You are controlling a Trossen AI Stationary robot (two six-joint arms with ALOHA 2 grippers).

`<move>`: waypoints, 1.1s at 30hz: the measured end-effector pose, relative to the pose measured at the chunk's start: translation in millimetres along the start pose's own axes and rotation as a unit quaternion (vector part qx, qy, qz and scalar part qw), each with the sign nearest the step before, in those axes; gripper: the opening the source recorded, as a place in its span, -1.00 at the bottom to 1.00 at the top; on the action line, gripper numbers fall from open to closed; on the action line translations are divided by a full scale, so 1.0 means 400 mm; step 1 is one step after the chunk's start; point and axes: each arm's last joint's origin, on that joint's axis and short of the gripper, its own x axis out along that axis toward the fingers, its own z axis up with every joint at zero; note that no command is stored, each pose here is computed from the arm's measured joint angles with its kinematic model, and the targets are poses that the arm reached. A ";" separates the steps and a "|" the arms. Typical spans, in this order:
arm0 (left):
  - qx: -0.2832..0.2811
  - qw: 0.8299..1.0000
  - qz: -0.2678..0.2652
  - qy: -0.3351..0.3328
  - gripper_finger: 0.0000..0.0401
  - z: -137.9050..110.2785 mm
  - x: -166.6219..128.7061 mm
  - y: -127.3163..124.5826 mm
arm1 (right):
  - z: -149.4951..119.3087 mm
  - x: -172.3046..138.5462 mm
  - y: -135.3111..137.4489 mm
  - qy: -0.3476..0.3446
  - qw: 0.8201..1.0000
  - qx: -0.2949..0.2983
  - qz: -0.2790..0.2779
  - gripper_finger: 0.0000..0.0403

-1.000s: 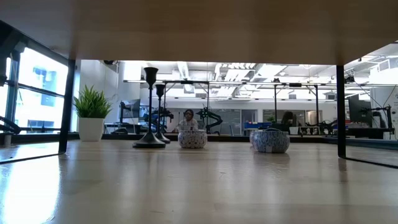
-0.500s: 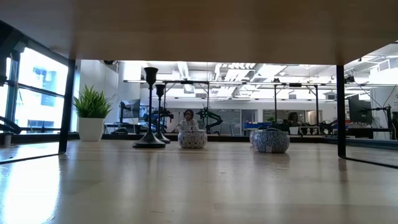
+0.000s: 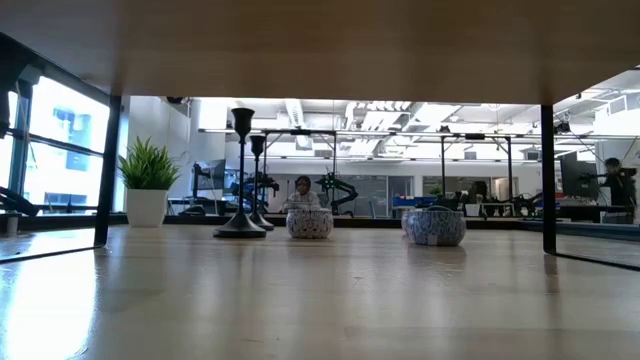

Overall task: Pick & Place candle stick holders
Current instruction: Put the red scented candle on the shelf

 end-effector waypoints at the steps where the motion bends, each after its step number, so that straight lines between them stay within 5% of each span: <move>1: 0.002 1.000 0.006 0.003 0.59 0.000 0.004 -0.005 | 0.000 0.000 0.000 -0.005 1.000 0.010 -0.007 -0.18; 12: -0.001 0.993 0.069 0.099 0.59 -0.044 0.008 -0.014 | -0.011 0.018 0.025 0.002 0.998 0.054 -0.021 -0.18; 22: 0.145 0.973 0.132 0.125 0.59 -0.040 0.015 0.009 | -0.037 0.005 0.052 0.054 0.998 -0.021 0.037 -0.18; 33: 0.072 0.977 0.150 0.134 0.59 -0.025 0.090 0.140 | -0.037 -0.002 0.054 0.025 0.991 -0.129 0.016 -0.18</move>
